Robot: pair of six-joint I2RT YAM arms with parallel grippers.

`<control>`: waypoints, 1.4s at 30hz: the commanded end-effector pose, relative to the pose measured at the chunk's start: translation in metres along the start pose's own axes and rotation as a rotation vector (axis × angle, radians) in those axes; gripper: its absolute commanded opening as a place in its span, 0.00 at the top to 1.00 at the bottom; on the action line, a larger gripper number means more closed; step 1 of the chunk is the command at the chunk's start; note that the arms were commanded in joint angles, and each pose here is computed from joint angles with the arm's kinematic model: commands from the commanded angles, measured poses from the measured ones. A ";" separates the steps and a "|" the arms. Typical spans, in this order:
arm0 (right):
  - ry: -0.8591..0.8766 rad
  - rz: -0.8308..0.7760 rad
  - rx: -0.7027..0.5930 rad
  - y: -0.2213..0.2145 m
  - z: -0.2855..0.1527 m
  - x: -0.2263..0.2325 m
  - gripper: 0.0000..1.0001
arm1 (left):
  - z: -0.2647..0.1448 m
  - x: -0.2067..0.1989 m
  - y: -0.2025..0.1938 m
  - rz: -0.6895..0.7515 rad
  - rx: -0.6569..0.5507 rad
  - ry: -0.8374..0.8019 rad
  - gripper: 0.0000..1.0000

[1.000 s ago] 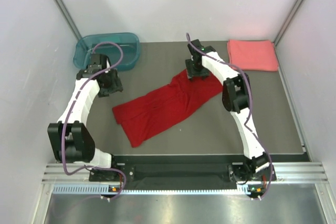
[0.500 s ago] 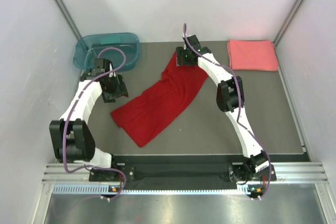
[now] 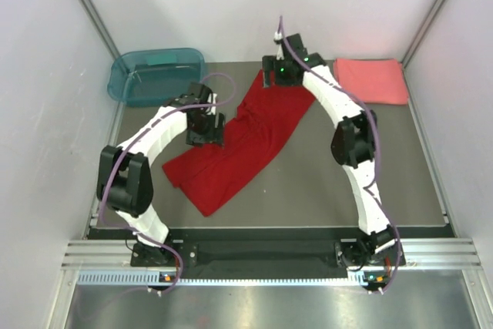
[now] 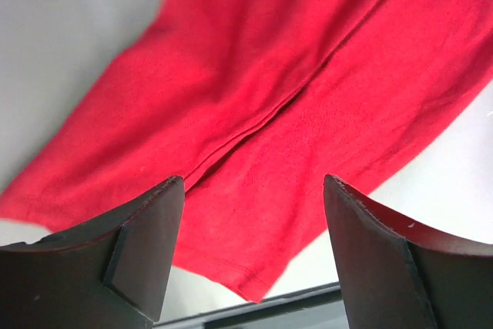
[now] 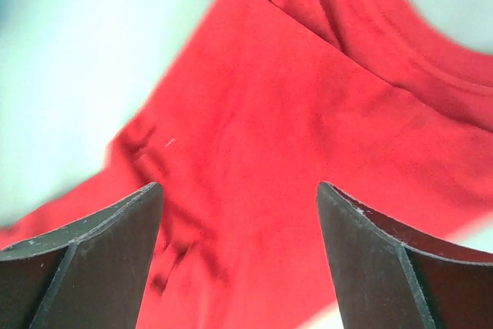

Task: Fold and stack the t-shirts
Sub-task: Fold the tshirt

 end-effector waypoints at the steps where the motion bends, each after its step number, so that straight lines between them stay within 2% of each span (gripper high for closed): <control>1: 0.021 -0.005 -0.145 0.049 -0.111 -0.002 0.19 | 0.012 -0.005 -0.001 0.109 0.023 0.041 0.22; 7: -0.006 -0.005 -0.105 0.031 -0.170 -0.024 0.18 | 0.045 -0.003 -0.010 0.165 0.104 0.079 0.25; 10: -0.007 0.023 -0.082 0.014 -0.189 -0.035 0.16 | 0.052 -0.003 -0.013 0.176 0.123 0.066 0.27; 13: -0.014 0.050 -0.070 -0.004 -0.204 -0.044 0.16 | 0.064 -0.002 -0.023 0.166 0.191 0.062 0.28; 23: -0.047 0.079 -0.038 -0.044 -0.217 -0.058 0.15 | 0.086 0.009 -0.080 0.061 0.417 0.158 0.35; 24: -0.046 0.080 -0.049 -0.045 -0.220 -0.058 0.13 | 0.087 0.005 -0.090 0.068 0.436 0.163 0.35; 25: -0.047 0.085 -0.037 -0.051 -0.218 -0.058 0.01 | 0.087 0.002 -0.094 0.068 0.437 0.164 0.35; 34: -0.073 0.104 -0.031 -0.075 -0.223 -0.060 0.00 | 0.090 -0.050 -0.139 0.052 0.472 0.145 0.37; 42: -0.088 0.134 -0.033 -0.098 -0.231 -0.065 0.00 | 0.089 -0.114 -0.170 -0.030 0.494 0.016 0.37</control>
Point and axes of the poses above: each gripper's point midway between its finger pads, its own z axis out along the fingers, its own x axis along the line the jaws close on, y = z × x, the point moved 6 cm from there along -z, back along the fingers, and after that the axes turned 8 degrees about -z, right-handed, at the moved point
